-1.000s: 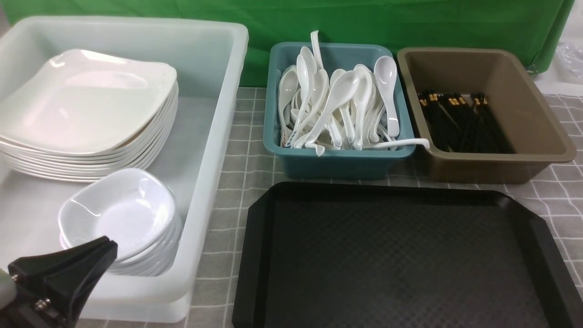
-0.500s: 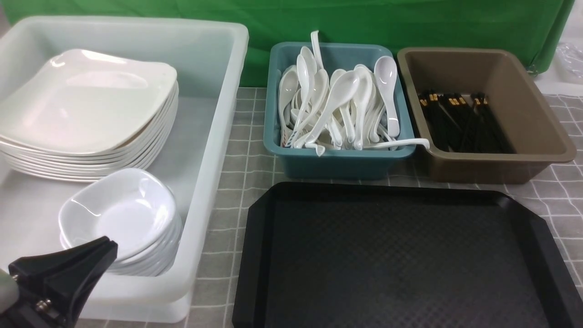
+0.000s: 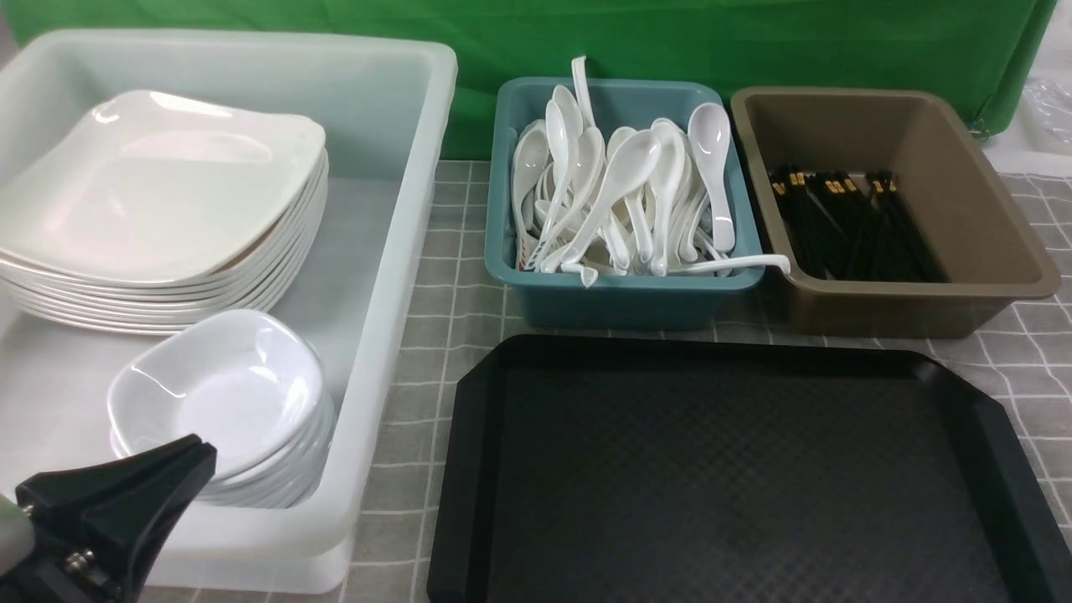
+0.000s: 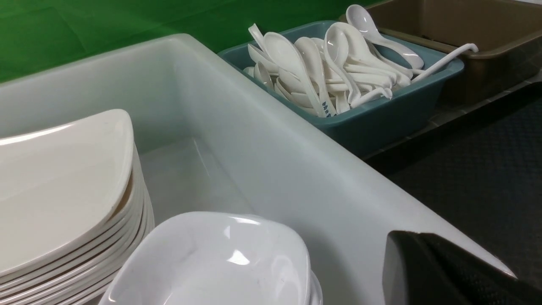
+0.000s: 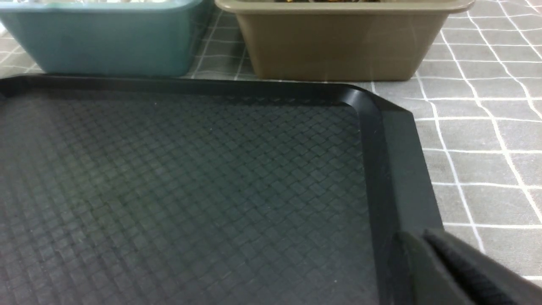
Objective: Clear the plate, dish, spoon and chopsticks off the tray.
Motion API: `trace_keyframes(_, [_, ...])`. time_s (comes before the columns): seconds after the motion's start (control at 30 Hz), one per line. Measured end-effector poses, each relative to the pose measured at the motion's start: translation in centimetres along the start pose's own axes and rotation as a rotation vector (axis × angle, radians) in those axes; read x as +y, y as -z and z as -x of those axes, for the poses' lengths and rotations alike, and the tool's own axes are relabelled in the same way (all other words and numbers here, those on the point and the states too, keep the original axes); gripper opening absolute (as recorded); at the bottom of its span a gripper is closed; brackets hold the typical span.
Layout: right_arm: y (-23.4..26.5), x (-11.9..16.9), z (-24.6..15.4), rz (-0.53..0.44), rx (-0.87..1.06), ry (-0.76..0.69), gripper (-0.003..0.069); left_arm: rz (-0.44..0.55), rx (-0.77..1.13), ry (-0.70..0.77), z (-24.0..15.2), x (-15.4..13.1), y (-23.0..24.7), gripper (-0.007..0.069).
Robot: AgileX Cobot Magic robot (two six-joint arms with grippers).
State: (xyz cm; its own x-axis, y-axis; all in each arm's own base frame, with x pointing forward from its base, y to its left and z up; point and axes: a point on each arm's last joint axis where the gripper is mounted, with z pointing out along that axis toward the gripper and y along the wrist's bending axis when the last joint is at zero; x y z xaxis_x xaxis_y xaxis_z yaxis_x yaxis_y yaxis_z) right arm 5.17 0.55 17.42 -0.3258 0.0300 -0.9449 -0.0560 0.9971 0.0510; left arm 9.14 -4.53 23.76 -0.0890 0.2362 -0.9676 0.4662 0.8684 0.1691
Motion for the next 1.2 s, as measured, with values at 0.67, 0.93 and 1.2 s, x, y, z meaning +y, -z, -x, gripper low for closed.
trace_keyframes(0.67, [0.0,0.0,0.0,0.000,0.000,0.000,0.0124,0.488,-0.203,0.123,-3.6,2.3,3.9,0.0012])
trace_keyframes(0.93, [0.0,0.0,0.0,0.002,-0.004,-0.003,0.0142,0.489,-0.005,0.220,-5.8,1.5,4.2,0.0012])
trace_keyframes(1.2, [0.0,0.0,0.0,0.001,-0.005,-0.004,0.0162,0.491,-0.011,0.221,-5.8,1.5,4.2,0.0012])
